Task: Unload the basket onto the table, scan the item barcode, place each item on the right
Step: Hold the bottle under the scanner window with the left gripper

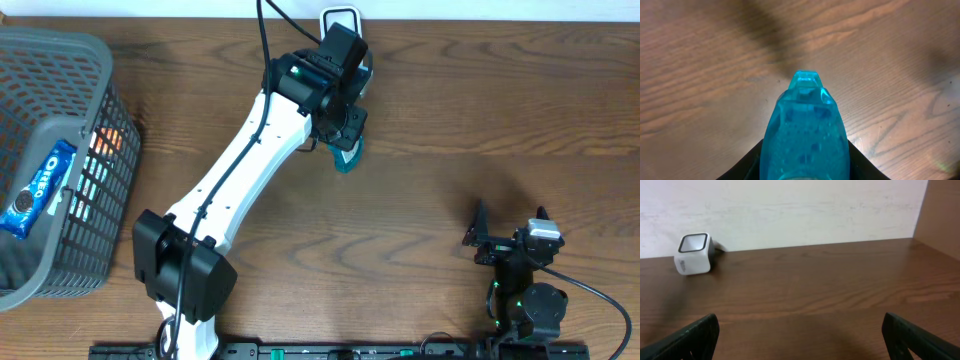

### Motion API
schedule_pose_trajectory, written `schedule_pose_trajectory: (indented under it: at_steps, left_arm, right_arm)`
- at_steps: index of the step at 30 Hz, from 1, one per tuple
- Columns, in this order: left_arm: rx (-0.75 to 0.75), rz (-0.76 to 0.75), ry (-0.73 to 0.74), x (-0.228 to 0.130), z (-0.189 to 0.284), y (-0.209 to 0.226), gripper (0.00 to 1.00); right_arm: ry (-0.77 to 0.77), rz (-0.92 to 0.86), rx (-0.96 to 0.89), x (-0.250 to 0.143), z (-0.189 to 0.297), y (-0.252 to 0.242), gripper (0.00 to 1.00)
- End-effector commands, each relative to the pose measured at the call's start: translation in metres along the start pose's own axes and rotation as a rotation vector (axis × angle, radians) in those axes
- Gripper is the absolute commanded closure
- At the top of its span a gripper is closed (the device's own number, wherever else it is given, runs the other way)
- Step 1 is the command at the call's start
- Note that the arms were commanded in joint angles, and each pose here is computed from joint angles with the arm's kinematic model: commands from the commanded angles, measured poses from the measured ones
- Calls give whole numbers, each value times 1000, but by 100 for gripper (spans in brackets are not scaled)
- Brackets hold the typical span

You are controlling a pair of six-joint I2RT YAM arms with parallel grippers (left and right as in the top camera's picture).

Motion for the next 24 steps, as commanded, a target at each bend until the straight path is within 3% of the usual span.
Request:
schedule_pose_trajectory:
  at_steps: [1, 11, 17, 24]
  left_arm:
    - [-26, 18, 31, -5, -12, 2, 75]
    - [-9, -30, 137, -9, -67, 8, 75]
    - [-19, -153, 169, -12, -80, 4, 62]
    - [-70, -601, 204, -22, -79, -16, 60]
  right_arm:
    - [-1, 12, -16, 0, 0, -2, 1]
    - [-1, 12, -16, 0, 0, -2, 1]
    - [-1, 12, -16, 0, 0, -2, 1]
    - [-1, 12, -16, 0, 0, -2, 1]
Point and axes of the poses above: each gripper's point midway between its finger pads, its own z axis back along the fingers, its own y axis along the line the jaws close on, x = y × z, the point moved 10 cm from there along z, back along the fingers, and after that the axes turned 3 degrees about z, right-handed, at the moved point
